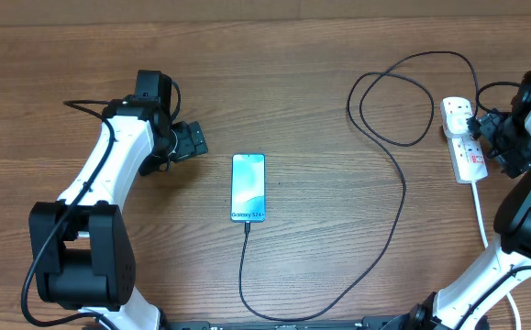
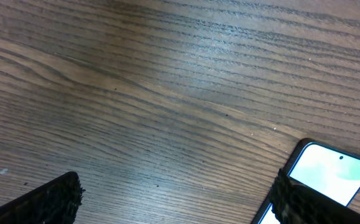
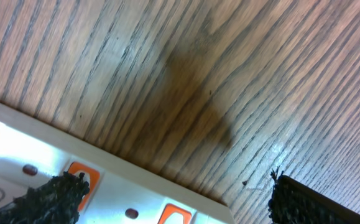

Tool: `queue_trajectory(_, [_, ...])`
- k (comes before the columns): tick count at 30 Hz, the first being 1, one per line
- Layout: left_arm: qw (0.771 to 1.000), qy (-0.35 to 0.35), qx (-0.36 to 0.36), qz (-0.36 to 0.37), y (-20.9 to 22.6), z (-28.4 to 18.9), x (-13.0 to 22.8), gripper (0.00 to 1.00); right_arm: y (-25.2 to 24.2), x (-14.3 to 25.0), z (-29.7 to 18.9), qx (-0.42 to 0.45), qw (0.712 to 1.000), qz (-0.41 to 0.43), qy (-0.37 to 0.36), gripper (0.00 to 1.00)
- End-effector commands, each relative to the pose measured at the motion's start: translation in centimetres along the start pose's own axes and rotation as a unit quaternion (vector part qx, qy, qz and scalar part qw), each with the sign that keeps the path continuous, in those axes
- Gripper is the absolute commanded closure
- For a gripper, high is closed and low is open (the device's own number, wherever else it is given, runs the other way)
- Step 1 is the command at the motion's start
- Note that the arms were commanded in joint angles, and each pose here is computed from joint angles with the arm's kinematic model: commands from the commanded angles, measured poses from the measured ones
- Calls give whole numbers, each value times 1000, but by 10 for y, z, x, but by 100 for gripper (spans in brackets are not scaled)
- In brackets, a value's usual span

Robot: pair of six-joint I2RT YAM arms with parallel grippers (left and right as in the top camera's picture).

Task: Plug charger to phone and switch on socket
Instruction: 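Press the orange switch beside the plugged socket with the right gripper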

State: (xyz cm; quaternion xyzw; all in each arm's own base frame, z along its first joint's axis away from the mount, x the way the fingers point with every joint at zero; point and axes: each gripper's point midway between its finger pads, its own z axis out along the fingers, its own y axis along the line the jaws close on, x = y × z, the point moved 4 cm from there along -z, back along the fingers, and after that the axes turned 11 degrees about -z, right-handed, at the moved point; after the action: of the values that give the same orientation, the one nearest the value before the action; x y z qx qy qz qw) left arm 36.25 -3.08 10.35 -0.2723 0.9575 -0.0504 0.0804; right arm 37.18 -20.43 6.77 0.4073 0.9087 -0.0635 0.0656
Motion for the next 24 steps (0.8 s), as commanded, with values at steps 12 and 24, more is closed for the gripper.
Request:
queue_trajectory(12, [1000,-4,-3,6,-2,1,-4,0,30,30,13,-66,995,-48,60,0])
queue_trajectory(24, [1000,-5,-3,6,-2,1,-4,0,21,21,-15,-49,992,-100,52,0])
